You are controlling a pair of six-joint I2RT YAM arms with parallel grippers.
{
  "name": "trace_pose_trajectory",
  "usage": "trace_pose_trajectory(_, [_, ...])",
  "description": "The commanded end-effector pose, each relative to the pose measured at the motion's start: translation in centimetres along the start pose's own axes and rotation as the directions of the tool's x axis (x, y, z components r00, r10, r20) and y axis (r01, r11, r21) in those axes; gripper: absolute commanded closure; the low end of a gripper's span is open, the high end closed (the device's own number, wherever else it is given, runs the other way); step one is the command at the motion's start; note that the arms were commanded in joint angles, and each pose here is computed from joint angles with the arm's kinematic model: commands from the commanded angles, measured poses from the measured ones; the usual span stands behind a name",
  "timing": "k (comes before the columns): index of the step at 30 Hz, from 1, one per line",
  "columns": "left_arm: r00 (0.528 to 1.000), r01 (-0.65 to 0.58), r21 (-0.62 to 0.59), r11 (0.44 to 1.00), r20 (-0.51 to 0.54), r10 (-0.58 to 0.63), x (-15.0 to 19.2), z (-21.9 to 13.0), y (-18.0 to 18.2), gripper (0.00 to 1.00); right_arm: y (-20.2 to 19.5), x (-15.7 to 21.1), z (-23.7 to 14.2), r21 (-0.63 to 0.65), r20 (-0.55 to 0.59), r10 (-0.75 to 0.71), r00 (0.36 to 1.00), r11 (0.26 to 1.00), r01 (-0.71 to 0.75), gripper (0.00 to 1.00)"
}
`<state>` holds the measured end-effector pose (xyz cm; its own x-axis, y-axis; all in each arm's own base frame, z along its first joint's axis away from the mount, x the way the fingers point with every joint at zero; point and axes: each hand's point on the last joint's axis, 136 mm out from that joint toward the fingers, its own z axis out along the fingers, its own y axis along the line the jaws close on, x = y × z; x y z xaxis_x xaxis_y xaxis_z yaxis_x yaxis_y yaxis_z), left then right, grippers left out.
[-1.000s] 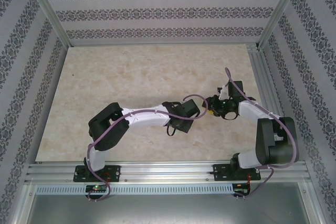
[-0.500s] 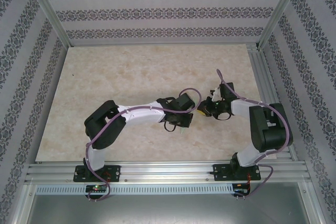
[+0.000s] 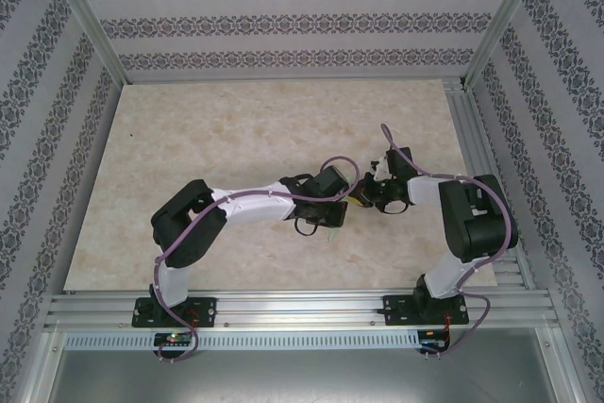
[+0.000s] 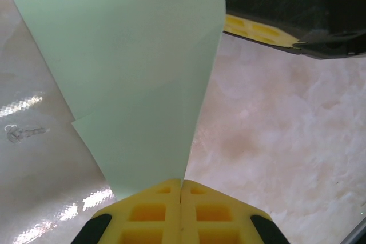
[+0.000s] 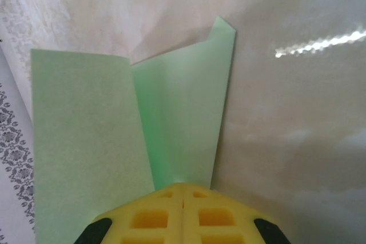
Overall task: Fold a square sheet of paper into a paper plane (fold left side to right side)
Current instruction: Fold the wing for the fifth time at the center of the table.
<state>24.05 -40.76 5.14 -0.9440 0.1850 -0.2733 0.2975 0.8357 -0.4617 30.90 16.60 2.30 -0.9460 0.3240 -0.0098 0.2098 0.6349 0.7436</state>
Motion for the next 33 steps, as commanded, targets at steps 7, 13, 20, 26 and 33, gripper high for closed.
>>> trace_pose_trajectory(7, [0.998,0.057,0.053,0.997,0.031,-0.058,-0.9,-0.3,-0.2,0.99,0.2,-0.5,0.8,0.019,0.001,-0.027,1.000,0.999,0.027,0.85])
trace_pose_trajectory(13, [0.993,0.112,0.108,0.988,0.036,-0.116,-1.1,-0.3,0.1,0.99,0.8,-0.4,0.0,0.003,0.019,-0.056,0.998,0.998,0.056,0.77])
trace_pose_trajectory(20, [0.981,0.182,0.194,0.964,0.036,-0.192,-1.4,-0.5,0.2,1.00,1.5,-0.2,-1.0,-0.009,0.032,-0.090,0.995,0.996,0.091,0.70])
trace_pose_trajectory(26, [0.976,0.199,0.230,0.953,0.039,-0.214,-1.6,-0.8,0.0,1.00,1.3,0.4,-1.4,-0.010,0.031,-0.099,0.995,0.995,0.099,0.68])
trace_pose_trajectory(33, [0.972,0.217,0.265,0.939,0.028,-0.233,-2.0,-0.7,-0.8,1.00,1.6,1.2,-1.3,-0.053,0.026,-0.098,0.995,0.994,0.100,0.64])
